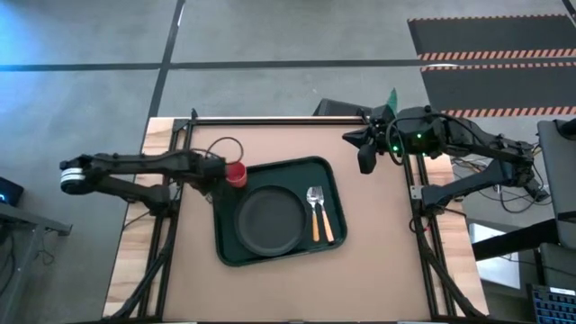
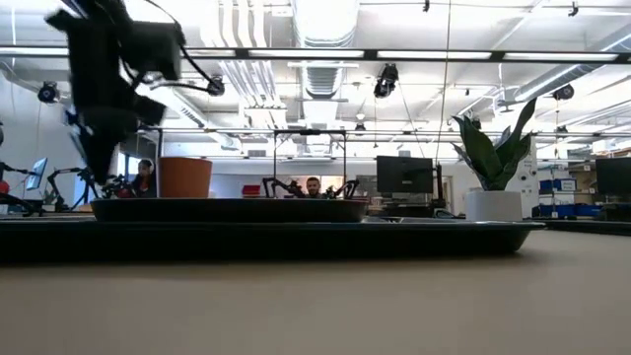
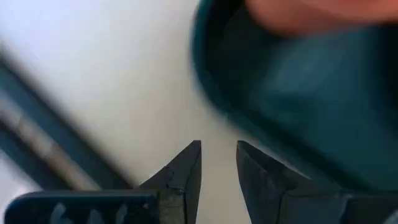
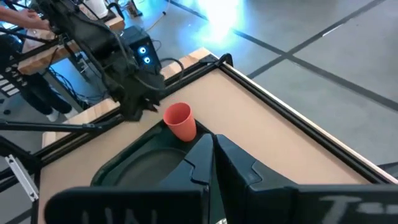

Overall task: Pick and place plate/cup/fork/spoon on tray
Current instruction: Adjust the black tray to the center of the table

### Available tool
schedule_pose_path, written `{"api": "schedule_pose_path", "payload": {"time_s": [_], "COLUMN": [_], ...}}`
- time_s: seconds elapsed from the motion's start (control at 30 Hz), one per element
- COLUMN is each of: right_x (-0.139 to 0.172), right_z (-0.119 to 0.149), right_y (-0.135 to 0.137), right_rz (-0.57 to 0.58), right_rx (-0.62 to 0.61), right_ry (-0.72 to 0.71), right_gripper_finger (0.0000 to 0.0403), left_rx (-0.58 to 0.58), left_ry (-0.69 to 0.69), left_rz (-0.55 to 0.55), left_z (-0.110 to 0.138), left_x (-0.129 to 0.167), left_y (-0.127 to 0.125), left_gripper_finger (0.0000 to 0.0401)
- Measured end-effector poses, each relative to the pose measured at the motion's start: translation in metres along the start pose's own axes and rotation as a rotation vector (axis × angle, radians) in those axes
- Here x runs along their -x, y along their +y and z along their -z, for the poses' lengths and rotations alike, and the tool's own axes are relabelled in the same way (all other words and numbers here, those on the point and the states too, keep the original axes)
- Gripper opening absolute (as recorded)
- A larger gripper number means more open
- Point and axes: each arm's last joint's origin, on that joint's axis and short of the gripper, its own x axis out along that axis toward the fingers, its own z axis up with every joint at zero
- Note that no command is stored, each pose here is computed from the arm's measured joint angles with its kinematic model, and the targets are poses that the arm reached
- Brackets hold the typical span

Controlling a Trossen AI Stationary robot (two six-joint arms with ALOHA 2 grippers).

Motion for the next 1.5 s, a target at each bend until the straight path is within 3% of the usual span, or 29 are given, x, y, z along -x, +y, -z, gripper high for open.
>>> {"api": "schedule_pose_path", "payload": {"time_s": [0.17,0.37,0.53,0.6,0.87,1.5], "right_x": [0.000,0.000,0.000,0.000,0.001,0.001], "right_z": [0.000,0.000,0.000,0.000,0.000,0.000], "right_y": [0.000,0.000,0.000,0.000,0.000,0.000], "right_rz": [0.000,0.001,0.000,0.000,-0.001,-0.001], "right_rx": [0.002,0.011,0.011,0.011,0.011,0.026], "right_ry": [0.000,-0.001,-0.001,-0.001,-0.002,-0.002], "right_gripper_finger": [0.0008,0.0009,0.0009,0.0008,0.0008,0.0009], "left_rx": [0.134,0.227,0.218,0.215,0.190,0.198], "left_ry": [0.063,0.076,0.047,0.100,0.267,0.224], "left_rz": [0.046,0.120,0.191,0.226,0.159,0.155], "left_z": [0.023,0.043,0.044,0.045,0.050,0.040], "left_x": [0.020,0.010,-0.012,-0.022,-0.050,-0.056], "left_y": [0.011,0.007,-0.008,-0.014,-0.026,-0.036], "left_gripper_finger": [0.0083,0.0062,0.0029,0.0020,0.0001,0.0000]}}
